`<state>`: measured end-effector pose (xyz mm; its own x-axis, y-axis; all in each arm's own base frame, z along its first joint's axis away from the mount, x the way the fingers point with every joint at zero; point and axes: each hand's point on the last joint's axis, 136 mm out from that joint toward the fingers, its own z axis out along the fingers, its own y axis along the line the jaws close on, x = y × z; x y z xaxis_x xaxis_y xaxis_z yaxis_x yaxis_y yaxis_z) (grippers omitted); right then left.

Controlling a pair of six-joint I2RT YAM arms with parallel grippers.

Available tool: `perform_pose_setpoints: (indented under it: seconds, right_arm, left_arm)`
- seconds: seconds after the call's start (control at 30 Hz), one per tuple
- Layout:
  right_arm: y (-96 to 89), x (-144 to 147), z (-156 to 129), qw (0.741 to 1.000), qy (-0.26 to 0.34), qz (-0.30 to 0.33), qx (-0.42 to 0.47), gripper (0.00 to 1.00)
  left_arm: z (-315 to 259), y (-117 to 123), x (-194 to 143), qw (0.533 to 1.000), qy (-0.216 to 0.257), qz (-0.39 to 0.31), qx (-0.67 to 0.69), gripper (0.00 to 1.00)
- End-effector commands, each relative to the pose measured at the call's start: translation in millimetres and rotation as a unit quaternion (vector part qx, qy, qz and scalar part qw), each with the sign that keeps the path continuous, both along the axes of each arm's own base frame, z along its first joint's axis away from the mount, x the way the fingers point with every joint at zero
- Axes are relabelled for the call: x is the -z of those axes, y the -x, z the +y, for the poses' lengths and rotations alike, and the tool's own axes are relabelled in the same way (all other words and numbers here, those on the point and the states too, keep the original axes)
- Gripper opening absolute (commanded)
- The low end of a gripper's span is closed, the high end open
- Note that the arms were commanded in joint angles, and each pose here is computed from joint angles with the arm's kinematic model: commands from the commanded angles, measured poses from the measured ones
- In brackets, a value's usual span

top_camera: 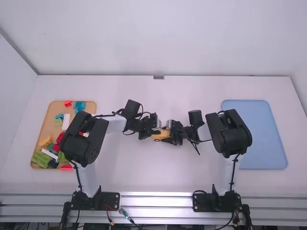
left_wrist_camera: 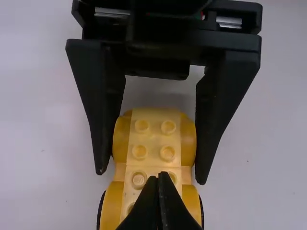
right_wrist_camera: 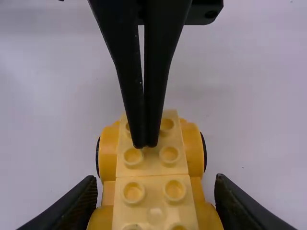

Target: Assemble lego blocks to make yellow taxi

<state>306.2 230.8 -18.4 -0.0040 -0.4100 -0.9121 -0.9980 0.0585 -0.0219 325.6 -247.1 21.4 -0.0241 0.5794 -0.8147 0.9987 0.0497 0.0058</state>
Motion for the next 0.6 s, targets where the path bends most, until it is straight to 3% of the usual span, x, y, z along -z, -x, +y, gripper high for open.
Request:
perform_pose_setpoints:
  seconds: [0.0,0.1,0.27,0.3,0.33,0.37,0.4,0.43,0.5,0.57]
  right_arm:
    - [-0.7,16,-5,0.999,0.033,0.009,0.017,0.39]
    - [-0.7,16,-5,0.999,0.033,0.009,0.017,0.38]
    - [-0.8,16,-5,0.999,0.033,0.008,0.018,0.42]
    - [-1.2,17,-6,0.999,0.034,0.008,0.019,0.45]
    - [-1.1,17,-6,0.999,0.035,0.008,0.019,0.45]
    - [-2.0,18,-6,0.999,0.038,0.008,0.021,0.5]
    - [-3.0,19,-7,0.999,0.042,0.011,0.026,0.55]
    - [-3.3,19,-7,0.999,0.043,0.012,0.028,0.56]
    - [-5.7,18,-7,0.998,0.041,0.022,0.035,0.75]
    - [-10.6,15,-7,0.998,0.037,0.036,0.046,0.96]
  left_arm:
    - [19,10,40,0.996,-0.067,0.041,-0.033,0.02]
    - [12,2,4,0.999,-0.027,0.027,-0.021,0.02]
    - [15,-24,-100,0.998,0.051,-0.033,-0.032,0.02]
    - [19,-30,-119,0.996,0.057,-0.042,-0.047,0.15]
    - [20,-30,-121,0.996,0.057,-0.042,-0.05,0.2]
    - [26,-37,-138,0.994,0.056,-0.048,-0.075,0.55]
    - [30,-42,-145,0.993,0.052,-0.048,-0.095,0.76]
    - [32,-43,-148,0.992,0.05,-0.048,-0.103,0.78]
    - [47,-52,-162,0.985,0.039,-0.036,-0.164,0.99]
    - [59,-59,-168,0.976,0.032,-0.019,-0.216,0.99]
